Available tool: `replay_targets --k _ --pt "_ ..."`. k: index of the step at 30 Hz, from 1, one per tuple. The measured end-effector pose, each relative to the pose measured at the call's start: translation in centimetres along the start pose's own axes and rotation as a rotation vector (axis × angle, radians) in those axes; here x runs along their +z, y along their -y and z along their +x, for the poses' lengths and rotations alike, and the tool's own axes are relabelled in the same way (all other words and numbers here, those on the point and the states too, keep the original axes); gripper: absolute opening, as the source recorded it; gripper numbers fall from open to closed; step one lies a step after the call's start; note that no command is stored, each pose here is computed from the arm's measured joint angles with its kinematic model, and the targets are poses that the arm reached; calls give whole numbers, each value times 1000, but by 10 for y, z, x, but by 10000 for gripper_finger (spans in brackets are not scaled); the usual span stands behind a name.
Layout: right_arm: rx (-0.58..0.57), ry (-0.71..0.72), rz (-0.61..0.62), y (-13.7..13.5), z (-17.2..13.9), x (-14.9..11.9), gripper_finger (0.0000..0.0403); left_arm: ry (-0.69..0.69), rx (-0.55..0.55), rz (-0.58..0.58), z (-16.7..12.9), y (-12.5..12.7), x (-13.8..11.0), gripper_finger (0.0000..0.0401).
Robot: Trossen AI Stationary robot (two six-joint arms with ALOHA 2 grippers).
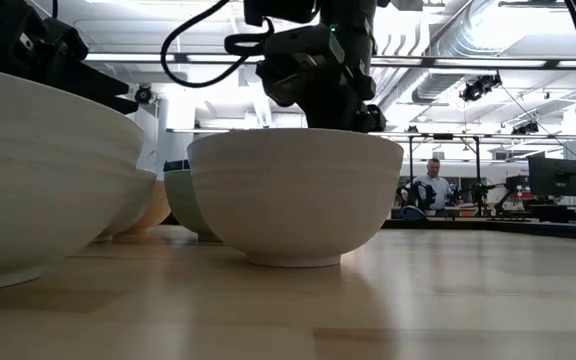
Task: Nest bowls inside each other
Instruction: Stack the white bowl on the green bowl
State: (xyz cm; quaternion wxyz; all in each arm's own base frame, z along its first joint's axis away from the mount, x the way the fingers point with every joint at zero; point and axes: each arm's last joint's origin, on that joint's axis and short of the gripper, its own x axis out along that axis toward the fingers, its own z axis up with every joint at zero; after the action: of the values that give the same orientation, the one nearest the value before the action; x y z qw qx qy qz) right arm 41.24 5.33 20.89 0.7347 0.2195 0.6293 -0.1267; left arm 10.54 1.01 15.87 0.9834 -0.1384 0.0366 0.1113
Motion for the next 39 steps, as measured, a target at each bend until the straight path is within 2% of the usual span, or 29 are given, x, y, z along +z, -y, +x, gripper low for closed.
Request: replay_targets --k 7,16,30,39 --pt "-13 8 0 0 0 0 83 0 0 0 0 0 0 156" --pt "-11 8 -7 0 0 0 6 0 0 0 0 0 0 156" --pt "16 -10 15 2 -1 1 1 0 1 0 0 0 0 156" --pt "44 30 45 7 -23 2 0 0 1 0 0 0 0 156"
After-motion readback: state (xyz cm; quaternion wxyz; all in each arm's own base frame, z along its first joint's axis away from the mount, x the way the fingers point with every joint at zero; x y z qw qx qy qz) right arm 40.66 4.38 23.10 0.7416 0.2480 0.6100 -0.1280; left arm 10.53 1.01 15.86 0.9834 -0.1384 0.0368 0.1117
